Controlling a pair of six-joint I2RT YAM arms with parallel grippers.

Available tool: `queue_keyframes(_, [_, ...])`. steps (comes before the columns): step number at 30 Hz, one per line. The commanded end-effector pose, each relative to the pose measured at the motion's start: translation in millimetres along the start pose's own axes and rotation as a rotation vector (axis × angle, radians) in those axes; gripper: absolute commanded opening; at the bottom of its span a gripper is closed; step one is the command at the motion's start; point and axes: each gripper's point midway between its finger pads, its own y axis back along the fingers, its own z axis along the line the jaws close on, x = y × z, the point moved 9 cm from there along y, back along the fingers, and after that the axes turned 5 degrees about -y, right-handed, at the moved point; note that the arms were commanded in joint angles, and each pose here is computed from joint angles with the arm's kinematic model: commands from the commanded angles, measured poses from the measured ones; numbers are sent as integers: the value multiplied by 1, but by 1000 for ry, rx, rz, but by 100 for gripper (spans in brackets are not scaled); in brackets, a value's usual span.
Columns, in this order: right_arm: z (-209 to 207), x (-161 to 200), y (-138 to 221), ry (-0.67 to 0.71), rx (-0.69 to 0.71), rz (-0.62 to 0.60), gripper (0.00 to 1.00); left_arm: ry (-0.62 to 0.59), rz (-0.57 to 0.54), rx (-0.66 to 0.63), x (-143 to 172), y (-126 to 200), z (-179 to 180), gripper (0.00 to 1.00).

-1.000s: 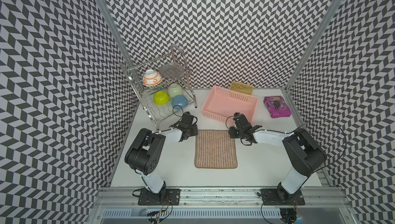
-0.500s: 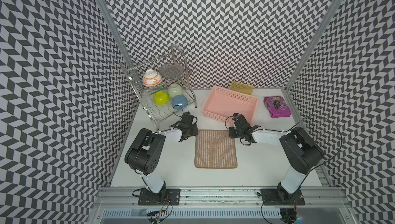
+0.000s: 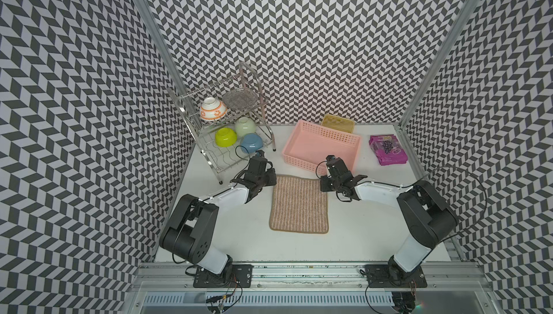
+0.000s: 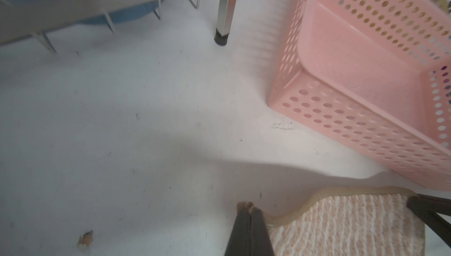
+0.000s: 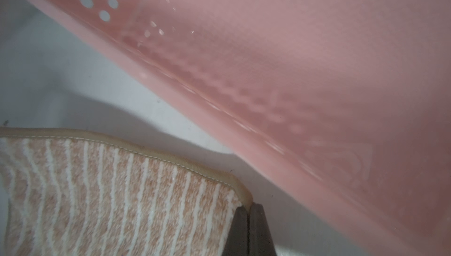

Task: Fold the square dishcloth
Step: Fold the cleaning item at the center of the board.

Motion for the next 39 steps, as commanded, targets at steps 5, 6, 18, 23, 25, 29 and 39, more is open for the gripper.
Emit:
queue_keyframes(5, [15,-17,41,28,-118,-186,0,3,-183,50,-14,37,-3,0])
queue_keyframes(6, [14,-14,42,31,-123,-190,0,7,-196,47,-12,41,-1,0])
queue_keyframes(18, [13,10,76,39,-244,-220,0,85,-258,72,24,77,13,0])
queue_keyframes(23, [14,31,84,24,-303,-174,0,133,-227,85,46,82,19,0])
queue_keyframes(25, [15,41,85,18,-324,-148,0,151,-217,98,54,84,21,0])
queue_keyframes(29, [15,59,84,3,-347,-106,0,186,-191,123,70,84,24,0])
queue_keyframes(39, [7,82,83,-35,-338,-51,0,237,-113,161,106,90,32,0])
